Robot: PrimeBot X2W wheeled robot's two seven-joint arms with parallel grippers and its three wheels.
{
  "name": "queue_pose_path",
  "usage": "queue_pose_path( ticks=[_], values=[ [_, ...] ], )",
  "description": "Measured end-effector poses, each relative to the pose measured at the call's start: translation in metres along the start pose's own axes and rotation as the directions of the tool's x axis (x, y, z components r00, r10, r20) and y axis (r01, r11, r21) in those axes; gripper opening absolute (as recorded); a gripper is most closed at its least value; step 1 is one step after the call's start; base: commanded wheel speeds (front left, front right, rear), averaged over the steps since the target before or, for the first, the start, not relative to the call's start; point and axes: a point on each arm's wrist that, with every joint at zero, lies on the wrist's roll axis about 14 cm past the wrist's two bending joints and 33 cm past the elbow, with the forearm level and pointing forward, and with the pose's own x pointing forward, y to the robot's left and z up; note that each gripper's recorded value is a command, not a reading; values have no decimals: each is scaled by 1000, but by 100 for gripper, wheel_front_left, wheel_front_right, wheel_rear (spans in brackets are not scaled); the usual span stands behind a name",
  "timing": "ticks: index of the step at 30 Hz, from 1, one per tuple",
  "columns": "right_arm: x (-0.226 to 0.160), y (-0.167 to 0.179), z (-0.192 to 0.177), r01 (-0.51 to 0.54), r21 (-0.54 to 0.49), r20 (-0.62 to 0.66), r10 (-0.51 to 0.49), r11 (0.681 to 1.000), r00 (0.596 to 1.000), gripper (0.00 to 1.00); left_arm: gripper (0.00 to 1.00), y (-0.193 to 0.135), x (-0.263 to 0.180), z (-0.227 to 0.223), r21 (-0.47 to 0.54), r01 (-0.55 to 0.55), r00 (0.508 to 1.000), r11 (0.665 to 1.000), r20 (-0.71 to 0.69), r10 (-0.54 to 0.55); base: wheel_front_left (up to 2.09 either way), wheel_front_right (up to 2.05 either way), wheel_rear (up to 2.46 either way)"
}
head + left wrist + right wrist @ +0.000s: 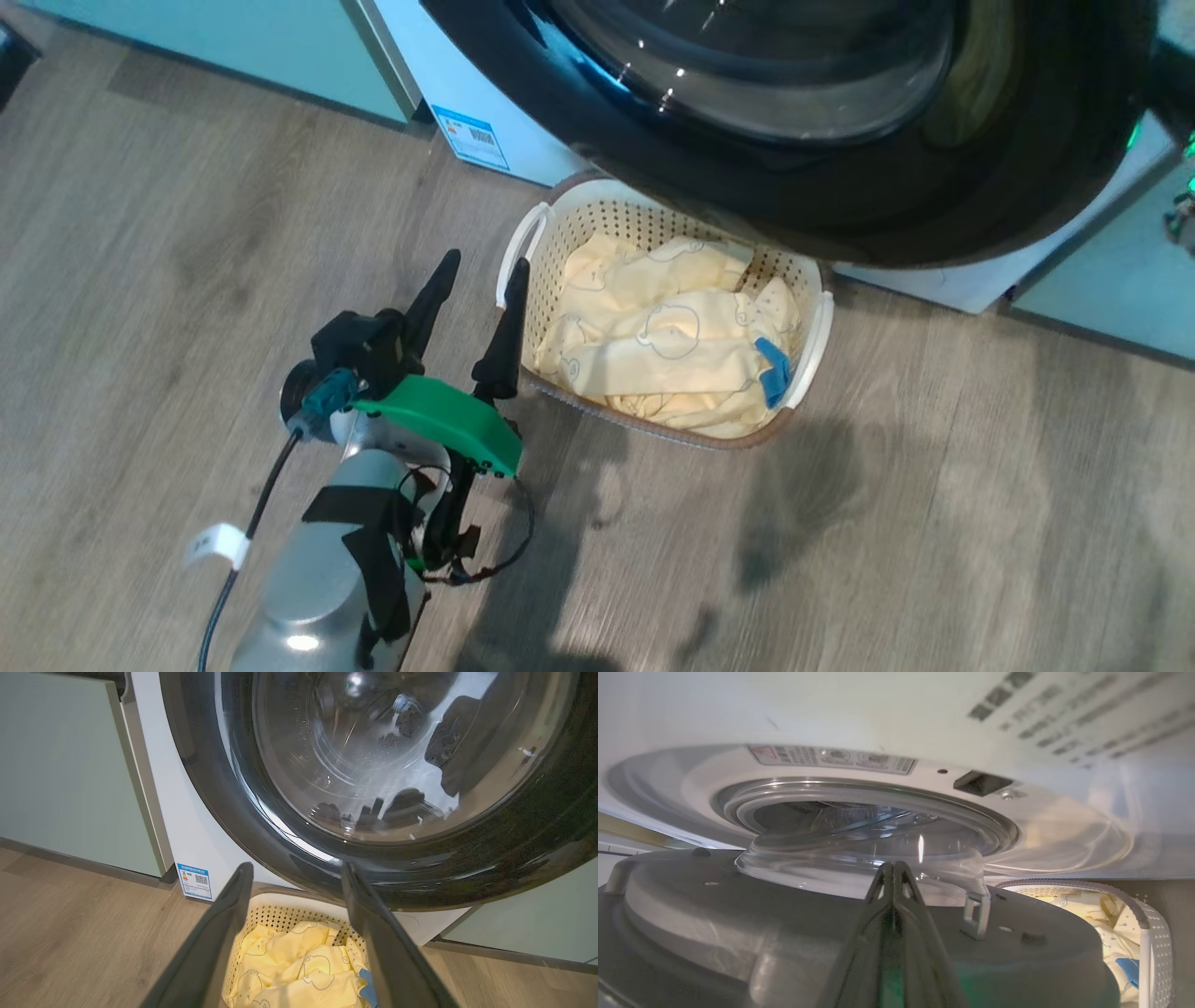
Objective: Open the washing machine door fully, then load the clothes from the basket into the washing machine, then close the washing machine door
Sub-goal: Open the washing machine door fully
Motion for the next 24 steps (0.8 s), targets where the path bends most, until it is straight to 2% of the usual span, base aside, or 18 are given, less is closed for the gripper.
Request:
queue_pose_path(
  ticks=[8, 24],
  values=[
    [-14, 8, -27, -2, -4, -74, 2, 1000, 997, 0, 100, -2, -8, 14, -2, 5, 1000, 1000, 30, -5, 0, 0, 0],
    [-36, 47, -121, -79, 10, -271, 79, 997, 959, 0, 100, 12, -38, 34, 42, -6, 997, 999, 75, 3, 0, 0, 0]
  ],
)
